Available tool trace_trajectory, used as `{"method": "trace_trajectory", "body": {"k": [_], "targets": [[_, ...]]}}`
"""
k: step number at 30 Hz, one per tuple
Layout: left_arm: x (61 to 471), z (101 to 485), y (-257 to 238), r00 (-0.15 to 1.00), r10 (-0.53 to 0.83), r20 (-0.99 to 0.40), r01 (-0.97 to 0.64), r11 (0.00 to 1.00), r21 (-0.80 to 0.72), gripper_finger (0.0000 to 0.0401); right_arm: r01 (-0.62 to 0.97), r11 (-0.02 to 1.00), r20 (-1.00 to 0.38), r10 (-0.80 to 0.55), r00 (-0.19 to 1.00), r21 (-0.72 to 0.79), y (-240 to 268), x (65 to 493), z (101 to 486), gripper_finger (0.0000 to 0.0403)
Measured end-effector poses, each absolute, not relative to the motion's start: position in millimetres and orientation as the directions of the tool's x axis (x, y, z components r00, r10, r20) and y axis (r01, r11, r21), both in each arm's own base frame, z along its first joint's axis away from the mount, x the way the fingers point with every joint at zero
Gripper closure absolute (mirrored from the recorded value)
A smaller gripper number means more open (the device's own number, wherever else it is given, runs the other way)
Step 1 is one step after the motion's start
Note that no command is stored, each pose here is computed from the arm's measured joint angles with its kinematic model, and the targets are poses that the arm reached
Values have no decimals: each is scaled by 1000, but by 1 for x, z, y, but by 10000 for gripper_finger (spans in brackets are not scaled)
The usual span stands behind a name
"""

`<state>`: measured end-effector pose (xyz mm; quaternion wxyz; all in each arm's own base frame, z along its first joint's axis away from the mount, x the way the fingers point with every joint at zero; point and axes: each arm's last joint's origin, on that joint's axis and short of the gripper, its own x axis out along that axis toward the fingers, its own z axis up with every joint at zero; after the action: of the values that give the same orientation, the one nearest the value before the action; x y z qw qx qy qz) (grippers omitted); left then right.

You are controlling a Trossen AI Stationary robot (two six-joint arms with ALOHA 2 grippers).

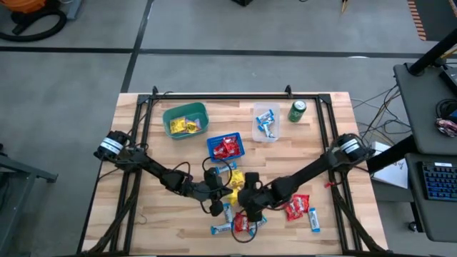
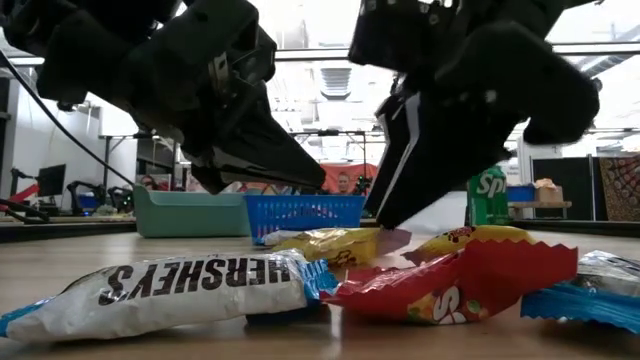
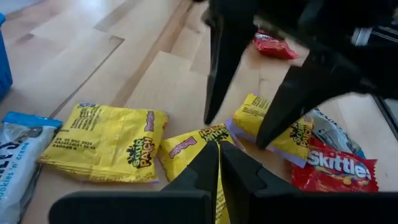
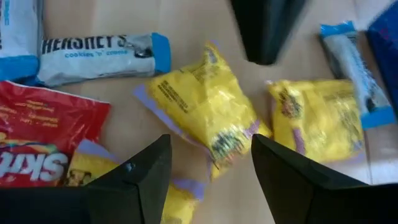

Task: Sort candy
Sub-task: Put the sour patch candy into the blue green bin

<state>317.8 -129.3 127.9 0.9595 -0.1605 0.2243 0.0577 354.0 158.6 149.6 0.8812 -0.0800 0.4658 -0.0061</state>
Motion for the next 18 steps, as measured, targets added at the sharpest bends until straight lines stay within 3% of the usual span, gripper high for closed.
{"method": "trace_trajectory", "body": {"k": [5,12,18], "targets": [[312,133,-128,870,47,-490,-190,951,-246,401,-98,979,-832,-96,546,-177,161,361,138,190],[296,172,-123,870,42,-492,-165,964,-210,401,-105,974,-837,-116,534,-202,158,369,128,194],[281,209,-121,907,14,-421,-101,977,-186,401,-82,976,-839,-130,529,-203,149,373,127,251]]}}
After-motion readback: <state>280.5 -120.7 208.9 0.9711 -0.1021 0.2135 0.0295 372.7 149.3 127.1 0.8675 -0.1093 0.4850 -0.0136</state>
